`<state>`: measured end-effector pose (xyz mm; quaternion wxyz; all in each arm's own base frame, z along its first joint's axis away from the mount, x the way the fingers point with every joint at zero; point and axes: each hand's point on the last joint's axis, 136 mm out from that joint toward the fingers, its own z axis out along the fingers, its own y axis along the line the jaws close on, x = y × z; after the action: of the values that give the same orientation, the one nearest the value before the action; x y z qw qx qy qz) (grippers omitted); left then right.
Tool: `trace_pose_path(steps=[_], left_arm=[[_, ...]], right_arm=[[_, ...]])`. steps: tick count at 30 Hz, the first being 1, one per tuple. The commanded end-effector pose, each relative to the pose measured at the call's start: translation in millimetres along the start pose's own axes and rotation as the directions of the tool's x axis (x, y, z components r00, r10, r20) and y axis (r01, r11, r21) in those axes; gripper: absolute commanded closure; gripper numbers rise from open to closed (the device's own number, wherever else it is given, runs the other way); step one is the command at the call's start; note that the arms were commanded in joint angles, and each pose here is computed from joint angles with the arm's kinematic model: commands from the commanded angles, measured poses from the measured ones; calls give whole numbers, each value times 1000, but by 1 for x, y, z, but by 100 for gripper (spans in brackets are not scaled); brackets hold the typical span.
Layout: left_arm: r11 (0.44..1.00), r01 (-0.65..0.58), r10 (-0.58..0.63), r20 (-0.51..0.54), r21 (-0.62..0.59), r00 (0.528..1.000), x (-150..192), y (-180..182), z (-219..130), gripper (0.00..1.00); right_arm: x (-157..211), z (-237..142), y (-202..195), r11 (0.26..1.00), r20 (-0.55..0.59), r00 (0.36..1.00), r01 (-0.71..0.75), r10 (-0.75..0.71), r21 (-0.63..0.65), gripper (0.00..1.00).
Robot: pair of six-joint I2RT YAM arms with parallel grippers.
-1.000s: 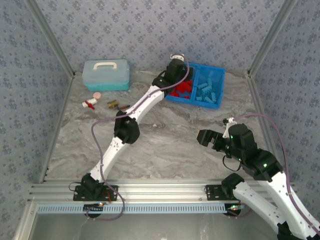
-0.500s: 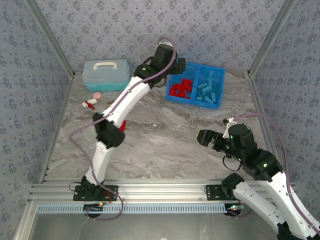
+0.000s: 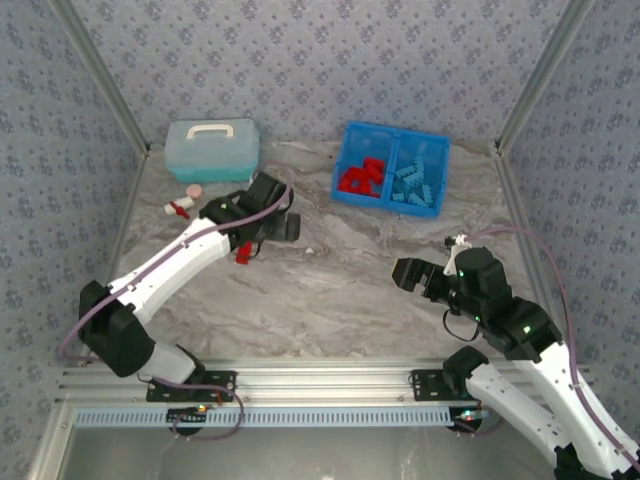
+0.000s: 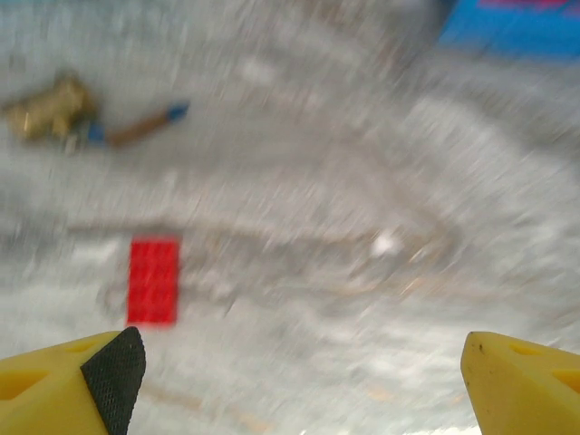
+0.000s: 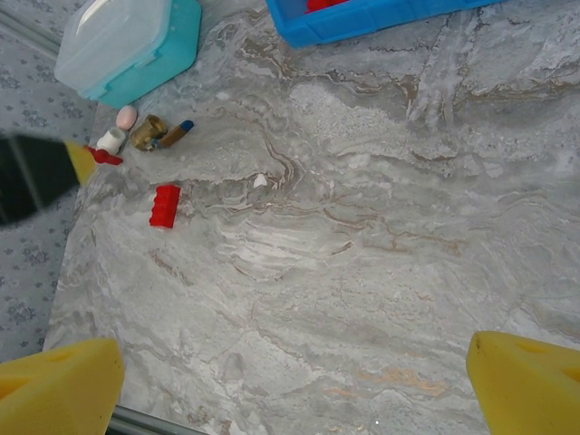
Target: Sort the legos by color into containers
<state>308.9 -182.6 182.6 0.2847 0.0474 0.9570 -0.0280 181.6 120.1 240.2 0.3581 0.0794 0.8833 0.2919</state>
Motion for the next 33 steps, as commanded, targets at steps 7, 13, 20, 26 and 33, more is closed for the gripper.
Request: trace_pose_path(steps=[7,13,20,26,33], left_arm=[[995,80,-89,-154,-61,984,46,58,28,4],[992,121,-124,-243,-27,962,47,72,70,1],[986,166,-153,-309,14,939,49,76,115,13],[990,135,-140,-367,-40,919,58,82,141,22],[986,152,-167,-383,-70,908,66,85,146,58]], right_arm=[[5,7,24,993,-54,998,38,-44,-108,0],[11,13,57,964,-124,979,131,-162,-231,0],[26,27,73,945,-185,945,224,-271,-240,0],[30,32,65,955,-204,940,239,-272,-174,0],[27,30,55,963,-178,951,233,-254,-134,0]])
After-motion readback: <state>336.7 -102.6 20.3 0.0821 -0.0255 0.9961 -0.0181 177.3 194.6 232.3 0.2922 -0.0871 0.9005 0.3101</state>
